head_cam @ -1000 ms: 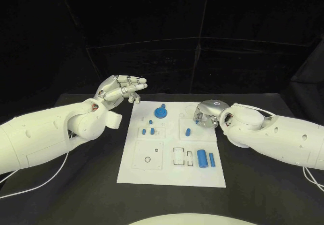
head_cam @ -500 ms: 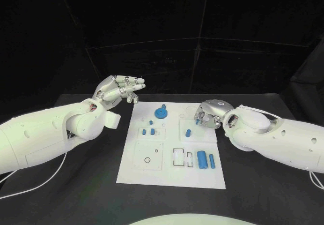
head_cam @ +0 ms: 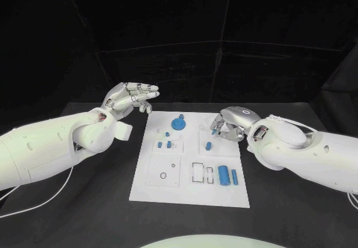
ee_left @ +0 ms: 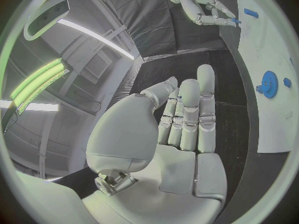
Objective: Assemble the parts on the task board
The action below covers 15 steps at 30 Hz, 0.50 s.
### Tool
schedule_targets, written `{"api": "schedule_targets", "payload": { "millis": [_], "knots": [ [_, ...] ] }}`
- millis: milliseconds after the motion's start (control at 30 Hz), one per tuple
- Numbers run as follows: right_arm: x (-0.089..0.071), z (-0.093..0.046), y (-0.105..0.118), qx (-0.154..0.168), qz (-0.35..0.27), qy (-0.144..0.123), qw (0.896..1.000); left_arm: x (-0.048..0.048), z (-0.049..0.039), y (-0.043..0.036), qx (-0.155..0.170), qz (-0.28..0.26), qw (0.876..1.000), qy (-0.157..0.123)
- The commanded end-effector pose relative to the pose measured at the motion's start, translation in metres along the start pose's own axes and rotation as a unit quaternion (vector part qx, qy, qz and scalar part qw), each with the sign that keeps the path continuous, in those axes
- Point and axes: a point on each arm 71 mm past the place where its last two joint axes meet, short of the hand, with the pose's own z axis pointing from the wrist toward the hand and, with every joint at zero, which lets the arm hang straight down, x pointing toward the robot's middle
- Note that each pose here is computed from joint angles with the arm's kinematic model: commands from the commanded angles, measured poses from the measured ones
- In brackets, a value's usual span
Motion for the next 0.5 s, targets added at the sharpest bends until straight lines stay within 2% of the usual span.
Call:
{"api": "schedule_targets", "payload": {
  "millis": [33, 300, 500],
  "knots": [
    [-0.003, 0.001, 0.018, -0.015, 0.021, -0.012, 1.0, 0.001, 0.001, -0.0002, 0.0, -0.003, 1.0, 0.001],
    [0.005, 0.013, 0.062, -0.069, 0.027, -0.002, 0.997, 0.0052, 0.003, 0.0016, -0.001, -0.005, 1.0, 0.004],
    [0.02, 0.021, 0.089, -0.101, 0.027, 0.017, 0.994, 0.0079, 0.0042, 0.0026, -0.002, -0.005, 1.0, 0.007]
  ]
}}
